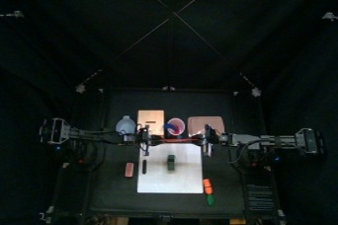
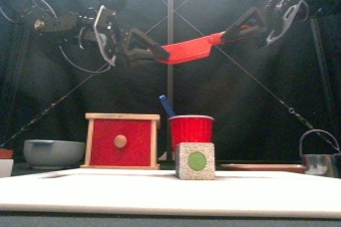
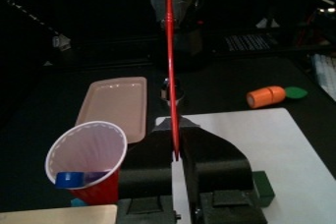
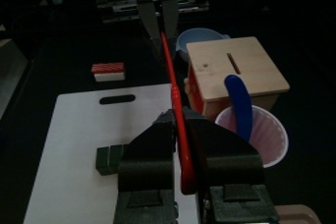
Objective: Cut the sushi into 4 pieces with the knife
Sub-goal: Cut the sushi into 4 pieces
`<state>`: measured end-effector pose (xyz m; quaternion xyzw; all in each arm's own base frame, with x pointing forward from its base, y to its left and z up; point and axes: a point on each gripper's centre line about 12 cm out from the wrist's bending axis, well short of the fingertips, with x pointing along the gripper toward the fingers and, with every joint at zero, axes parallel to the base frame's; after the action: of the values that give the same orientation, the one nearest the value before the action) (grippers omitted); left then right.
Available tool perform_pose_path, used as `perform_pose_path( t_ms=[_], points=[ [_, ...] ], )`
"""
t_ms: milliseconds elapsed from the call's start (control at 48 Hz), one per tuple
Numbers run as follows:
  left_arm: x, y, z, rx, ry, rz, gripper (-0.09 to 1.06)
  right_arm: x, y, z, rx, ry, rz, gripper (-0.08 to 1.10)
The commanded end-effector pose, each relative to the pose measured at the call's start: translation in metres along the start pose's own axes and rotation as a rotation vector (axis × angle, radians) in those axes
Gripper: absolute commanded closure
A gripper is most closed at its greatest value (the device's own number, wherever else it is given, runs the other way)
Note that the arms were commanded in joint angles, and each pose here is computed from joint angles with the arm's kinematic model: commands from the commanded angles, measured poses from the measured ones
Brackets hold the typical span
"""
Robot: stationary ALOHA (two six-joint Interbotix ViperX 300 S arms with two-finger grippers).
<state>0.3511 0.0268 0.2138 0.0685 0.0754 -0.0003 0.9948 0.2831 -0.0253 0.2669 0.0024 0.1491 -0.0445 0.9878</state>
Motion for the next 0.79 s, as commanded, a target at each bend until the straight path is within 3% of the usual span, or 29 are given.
perform_pose_path(
  t_ms=[21,312,458,604,792],
  points=[
    [0.001,-0.002,0.008,0.021,-0.036,-0.013,0.85,0.012,0.001,0.003,0.000,0.008,0.004,0.96],
    [-0.014,-0.011,-0.009,-0.016,-0.076,-0.026,0.84,0.024,0.003,-0.024,0.010,0.101,0.009,0.97],
    [-0.018,-0.018,-0.021,-0.056,-0.060,-0.025,0.84,0.033,0.009,-0.039,0.044,0.157,0.021,0.97],
    [-0.007,-0.027,-0.033,-0.082,-0.024,-0.035,0.84,0.047,0.016,-0.060,0.074,0.234,0.029,0.97],
    [0.014,-0.037,-0.049,-0.084,0.023,-0.060,0.84,0.058,0.019,-0.072,0.078,0.285,0.032,0.97]
  ],
)
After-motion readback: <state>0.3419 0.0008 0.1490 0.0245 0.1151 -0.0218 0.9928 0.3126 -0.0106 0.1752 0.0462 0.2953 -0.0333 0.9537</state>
